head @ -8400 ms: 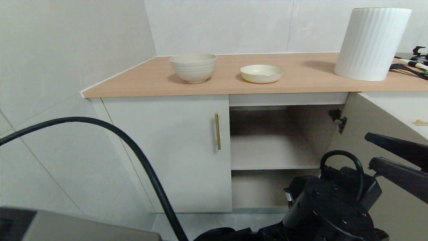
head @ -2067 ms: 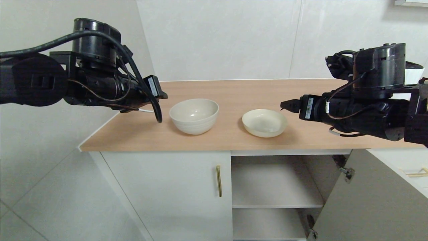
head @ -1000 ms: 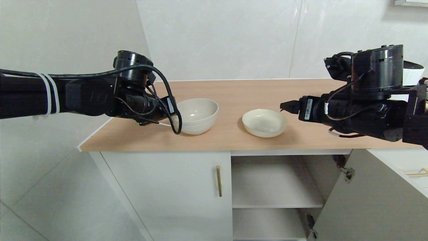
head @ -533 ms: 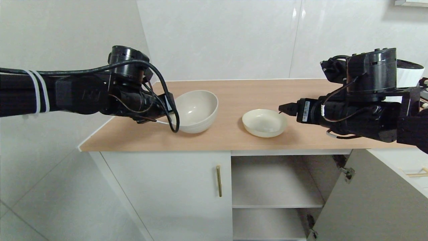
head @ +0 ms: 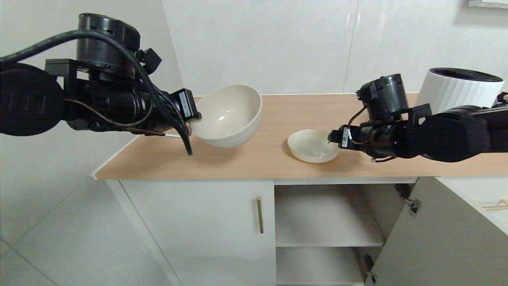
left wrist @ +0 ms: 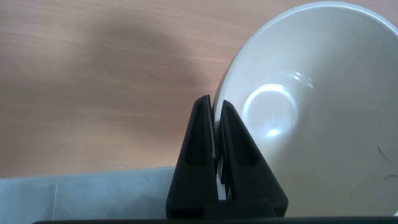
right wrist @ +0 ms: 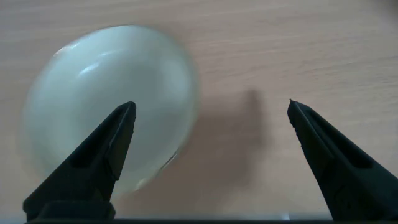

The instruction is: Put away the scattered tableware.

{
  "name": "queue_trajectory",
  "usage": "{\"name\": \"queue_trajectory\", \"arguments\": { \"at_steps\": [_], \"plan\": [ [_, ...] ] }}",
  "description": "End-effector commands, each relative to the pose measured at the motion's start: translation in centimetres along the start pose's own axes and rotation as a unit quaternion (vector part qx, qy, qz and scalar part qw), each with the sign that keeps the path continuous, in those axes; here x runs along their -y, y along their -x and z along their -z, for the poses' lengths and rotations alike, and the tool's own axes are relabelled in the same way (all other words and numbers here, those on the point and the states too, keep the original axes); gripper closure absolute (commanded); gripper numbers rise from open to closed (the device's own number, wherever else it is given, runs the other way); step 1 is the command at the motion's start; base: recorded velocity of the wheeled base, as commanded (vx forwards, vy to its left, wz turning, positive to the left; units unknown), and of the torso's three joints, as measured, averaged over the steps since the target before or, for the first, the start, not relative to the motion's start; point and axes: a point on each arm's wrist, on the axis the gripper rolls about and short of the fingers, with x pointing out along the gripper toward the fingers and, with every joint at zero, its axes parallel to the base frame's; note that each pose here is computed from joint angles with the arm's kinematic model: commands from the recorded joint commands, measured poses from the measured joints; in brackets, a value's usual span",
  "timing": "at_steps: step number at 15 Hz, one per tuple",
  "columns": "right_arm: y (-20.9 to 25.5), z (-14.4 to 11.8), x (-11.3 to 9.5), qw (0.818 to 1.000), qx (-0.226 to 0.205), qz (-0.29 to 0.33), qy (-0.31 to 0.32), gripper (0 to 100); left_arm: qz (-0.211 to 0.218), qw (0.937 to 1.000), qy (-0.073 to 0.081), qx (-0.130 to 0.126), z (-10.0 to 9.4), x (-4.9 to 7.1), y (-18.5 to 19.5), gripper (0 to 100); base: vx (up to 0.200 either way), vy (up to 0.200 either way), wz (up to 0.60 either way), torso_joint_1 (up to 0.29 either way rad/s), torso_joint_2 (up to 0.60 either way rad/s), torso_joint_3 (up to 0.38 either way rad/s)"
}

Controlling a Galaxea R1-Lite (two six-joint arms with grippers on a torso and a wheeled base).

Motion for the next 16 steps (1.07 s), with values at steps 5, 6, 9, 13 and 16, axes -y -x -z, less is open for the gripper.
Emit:
{"name": "queue_trajectory", "arguments": {
  "at_steps": [5,6,9,13,16],
  "plan": [
    [-2.6,1.5,-0.4,1.0,-0.023,0.012,0.009,0,0.004,1.0,0.0,0.006,-0.1,0.2,0.7,100,0.0,0.0,0.0,0.0,0.0,0.0],
    [-2.6,1.5,-0.4,1.0,-0.024,0.013,0.009,0,0.004,1.0,-0.001,0.004,-0.1,0.2,0.6,100,0.0,0.0,0.0,0.0,0.0,0.0],
    [-2.8,1.6,-0.4,1.0,-0.023,0.012,0.001,100,0.005,1.0,-0.001,0.004,0.0,0.2,0.6,100,0.0,0.0,0.0,0.0,0.0,0.0],
    [-1.8,0.8,-0.4,1.0,-0.01,0.006,-0.017,100,0.005,1.0,-0.001,0.003,0.0,0.2,0.7,100,0.0,0.0,0.0,0.0,0.0,0.0],
    [1.5,-0.2,0.0,1.0,0.007,-0.012,-0.022,100,0.006,1.0,-0.001,0.006,0.1,0.1,1.6,100,0.0,0.0,0.0,0.0,0.0,0.0]
  ]
}}
